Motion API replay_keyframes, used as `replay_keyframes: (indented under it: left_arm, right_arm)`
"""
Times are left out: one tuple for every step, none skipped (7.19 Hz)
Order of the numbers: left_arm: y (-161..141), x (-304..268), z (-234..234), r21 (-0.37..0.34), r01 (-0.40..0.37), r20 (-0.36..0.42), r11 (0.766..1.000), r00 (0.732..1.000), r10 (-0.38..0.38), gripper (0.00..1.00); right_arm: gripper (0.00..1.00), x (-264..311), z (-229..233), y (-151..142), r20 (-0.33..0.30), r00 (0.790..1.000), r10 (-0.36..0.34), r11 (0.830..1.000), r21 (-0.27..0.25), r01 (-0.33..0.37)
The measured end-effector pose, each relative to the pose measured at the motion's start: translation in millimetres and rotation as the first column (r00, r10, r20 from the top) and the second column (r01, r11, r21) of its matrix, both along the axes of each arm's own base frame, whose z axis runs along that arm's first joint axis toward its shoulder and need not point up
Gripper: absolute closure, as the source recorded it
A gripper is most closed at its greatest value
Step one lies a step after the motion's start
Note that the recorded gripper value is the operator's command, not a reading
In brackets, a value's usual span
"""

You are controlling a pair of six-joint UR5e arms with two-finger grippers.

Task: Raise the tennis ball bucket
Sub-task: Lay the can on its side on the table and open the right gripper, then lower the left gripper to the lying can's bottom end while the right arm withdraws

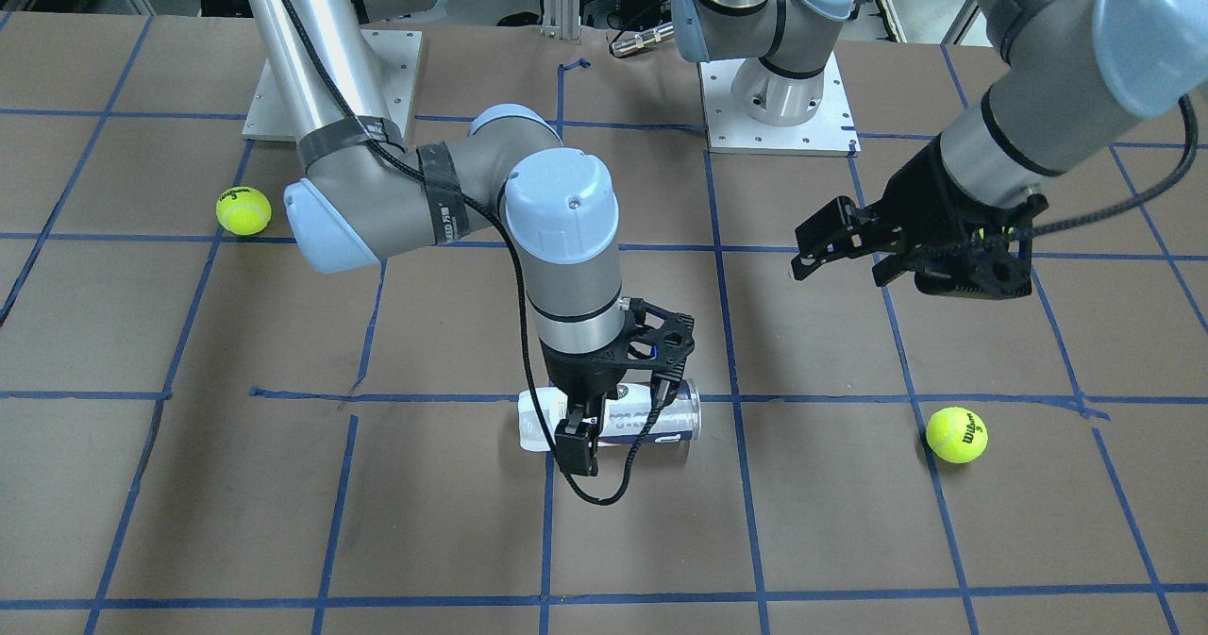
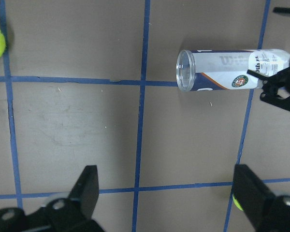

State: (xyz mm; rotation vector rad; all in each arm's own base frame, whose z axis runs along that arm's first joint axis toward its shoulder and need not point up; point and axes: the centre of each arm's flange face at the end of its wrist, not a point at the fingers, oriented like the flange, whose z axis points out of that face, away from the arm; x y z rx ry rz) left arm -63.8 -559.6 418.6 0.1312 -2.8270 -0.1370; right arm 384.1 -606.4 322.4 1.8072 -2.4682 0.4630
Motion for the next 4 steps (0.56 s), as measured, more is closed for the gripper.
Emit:
replay_keyframes:
  left_arm:
    - [-18, -3, -28, 0.025, -0.008, -0.101, 1.000, 0.995, 0.010, 0.00]
    - [-35, -6, -59, 0.043, -0.005, -0.186, 0.999, 0.983, 0.013, 0.00]
    - [-51, -8, -93, 0.049, 0.016, -0.257, 0.999, 0.966, -0.002, 0.00]
    - [-63, -9, -127, 0.043, 0.049, -0.308, 0.998, 0.951, -0.033, 0.00]
  right_arm:
    - [0.00, -26, 29, 1, 0.008, 0.996, -0.089, 0.996, 0.023, 0.089]
    - [0.00, -58, 60, 6, 0.004, 0.982, -0.186, 0.980, 0.066, 0.186]
    - [0.00, -92, 96, 18, 0.000, 0.964, -0.267, 0.957, 0.120, 0.265]
    - [0.00, -127, 133, 41, -0.004, 0.941, -0.338, 0.922, 0.197, 0.332]
